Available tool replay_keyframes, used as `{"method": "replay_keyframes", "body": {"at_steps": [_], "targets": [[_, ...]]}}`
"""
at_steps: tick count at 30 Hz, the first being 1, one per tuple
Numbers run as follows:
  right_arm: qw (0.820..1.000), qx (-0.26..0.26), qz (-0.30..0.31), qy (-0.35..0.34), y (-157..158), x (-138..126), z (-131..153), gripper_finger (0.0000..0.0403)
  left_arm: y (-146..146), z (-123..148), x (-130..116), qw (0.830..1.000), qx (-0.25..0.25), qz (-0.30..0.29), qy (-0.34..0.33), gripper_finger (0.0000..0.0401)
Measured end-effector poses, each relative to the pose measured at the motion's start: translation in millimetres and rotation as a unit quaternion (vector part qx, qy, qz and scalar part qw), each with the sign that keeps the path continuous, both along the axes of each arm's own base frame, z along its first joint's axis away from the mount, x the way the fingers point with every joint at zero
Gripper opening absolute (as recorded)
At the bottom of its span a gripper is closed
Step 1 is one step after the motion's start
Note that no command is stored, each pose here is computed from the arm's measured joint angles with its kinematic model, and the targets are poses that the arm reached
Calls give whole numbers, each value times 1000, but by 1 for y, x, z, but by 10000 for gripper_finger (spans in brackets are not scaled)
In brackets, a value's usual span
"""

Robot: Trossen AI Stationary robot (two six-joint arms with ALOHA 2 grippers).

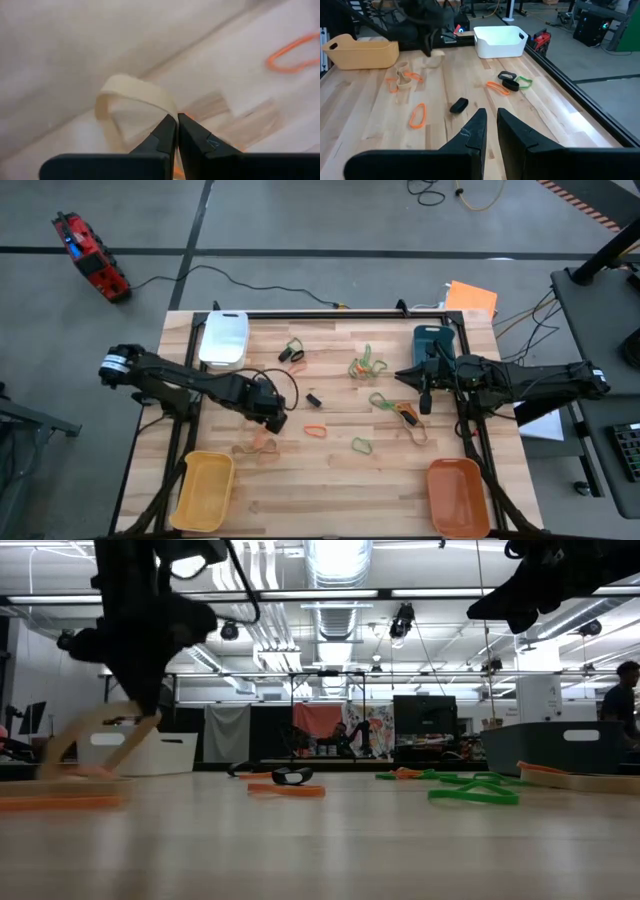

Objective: Sort rubber bands into baskets
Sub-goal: Put the brown rubber band into the white bin

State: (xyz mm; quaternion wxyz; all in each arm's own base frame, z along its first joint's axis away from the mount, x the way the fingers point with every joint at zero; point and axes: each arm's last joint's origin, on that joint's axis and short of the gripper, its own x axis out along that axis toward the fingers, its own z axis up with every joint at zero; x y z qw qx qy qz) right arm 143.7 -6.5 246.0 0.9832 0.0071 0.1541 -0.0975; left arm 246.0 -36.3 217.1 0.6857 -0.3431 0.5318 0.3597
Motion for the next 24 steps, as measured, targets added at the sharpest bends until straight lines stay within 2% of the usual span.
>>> {"method": "replay_keyframes", "body": {"at_steps": [5,12,18,24], "targets": [[1000,0,-1,0,0,0,0,36,3,23,-2,998,42,-11,-43,0],[1000,-1,-1,2,0,0,0,36,9,71,-6,986,145,-30,-78,0],[1000,-1,-1,2,0,0,0,36,17,116,-13,969,240,-43,-48,0],[1000,-1,-1,2,0,0,0,36,35,139,-26,951,306,-44,17,0]]}}
